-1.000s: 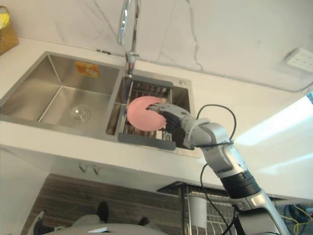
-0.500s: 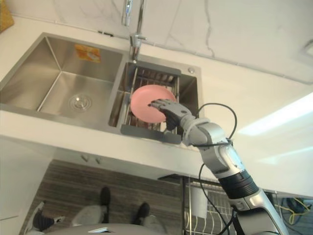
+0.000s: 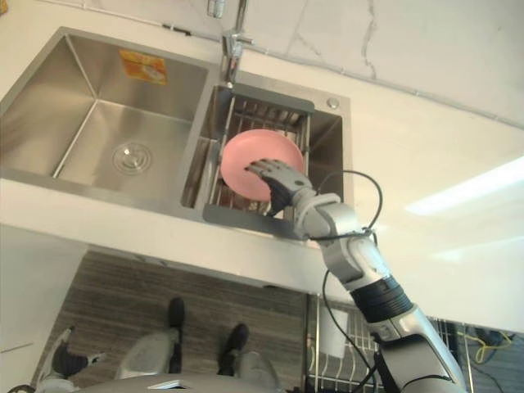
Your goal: Walk over to the sink, pick up the cup, carry it to the dishwasher, place the cup inside the dishwasher, then close the dishwasher door
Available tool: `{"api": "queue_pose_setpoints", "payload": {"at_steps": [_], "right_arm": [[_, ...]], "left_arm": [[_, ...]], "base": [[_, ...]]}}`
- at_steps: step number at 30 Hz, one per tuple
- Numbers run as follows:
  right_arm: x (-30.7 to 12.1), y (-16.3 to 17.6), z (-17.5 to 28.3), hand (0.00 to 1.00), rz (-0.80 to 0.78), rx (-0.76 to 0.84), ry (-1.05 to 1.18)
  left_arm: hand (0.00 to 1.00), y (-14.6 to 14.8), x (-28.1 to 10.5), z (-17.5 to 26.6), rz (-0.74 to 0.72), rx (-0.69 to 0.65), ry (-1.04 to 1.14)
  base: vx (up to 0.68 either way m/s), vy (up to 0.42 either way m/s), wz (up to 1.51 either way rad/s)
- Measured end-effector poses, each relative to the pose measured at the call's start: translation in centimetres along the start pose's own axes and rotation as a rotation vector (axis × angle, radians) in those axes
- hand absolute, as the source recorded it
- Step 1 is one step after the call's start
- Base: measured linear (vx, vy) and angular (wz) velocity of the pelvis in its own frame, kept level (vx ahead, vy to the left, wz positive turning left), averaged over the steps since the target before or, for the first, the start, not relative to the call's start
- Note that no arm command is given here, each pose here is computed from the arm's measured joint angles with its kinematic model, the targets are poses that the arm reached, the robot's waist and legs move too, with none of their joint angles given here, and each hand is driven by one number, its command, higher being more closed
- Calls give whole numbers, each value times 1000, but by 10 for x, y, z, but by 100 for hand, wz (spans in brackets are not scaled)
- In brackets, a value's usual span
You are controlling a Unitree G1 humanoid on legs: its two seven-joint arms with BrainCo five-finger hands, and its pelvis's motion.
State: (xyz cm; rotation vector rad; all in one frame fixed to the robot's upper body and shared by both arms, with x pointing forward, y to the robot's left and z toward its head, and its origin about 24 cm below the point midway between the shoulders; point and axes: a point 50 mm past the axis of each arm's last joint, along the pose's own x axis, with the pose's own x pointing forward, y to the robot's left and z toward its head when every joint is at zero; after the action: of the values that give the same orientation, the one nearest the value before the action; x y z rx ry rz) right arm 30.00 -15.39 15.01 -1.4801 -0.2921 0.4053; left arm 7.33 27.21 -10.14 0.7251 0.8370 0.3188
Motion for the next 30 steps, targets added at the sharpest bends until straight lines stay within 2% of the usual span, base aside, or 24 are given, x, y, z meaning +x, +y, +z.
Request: {"api": "queue_pose_setpoints", "payload": {"at_steps": [15, 16, 20, 25, 30], "right_arm": [[3, 16, -6, 0, 70, -10, 42], [3, 16, -6, 100, 70, -21, 45], [4, 16, -4, 100, 63, -66, 39], [6, 15, 0, 100, 46, -200, 30], [7, 15, 6, 100, -55, -335, 10]], "left_arm": [[0, 2, 2, 2, 3, -14, -4], [0, 2, 3, 3, 4, -14, -7], [0, 3, 5, 6, 4, -12, -10], [0, 4, 7, 8, -5, -8, -12], [0, 3, 7, 9, -8, -5, -13]], "base": [[2, 1, 0], [0, 0, 0], [0, 0, 0], [0, 0, 0], [0, 0, 0]]}}
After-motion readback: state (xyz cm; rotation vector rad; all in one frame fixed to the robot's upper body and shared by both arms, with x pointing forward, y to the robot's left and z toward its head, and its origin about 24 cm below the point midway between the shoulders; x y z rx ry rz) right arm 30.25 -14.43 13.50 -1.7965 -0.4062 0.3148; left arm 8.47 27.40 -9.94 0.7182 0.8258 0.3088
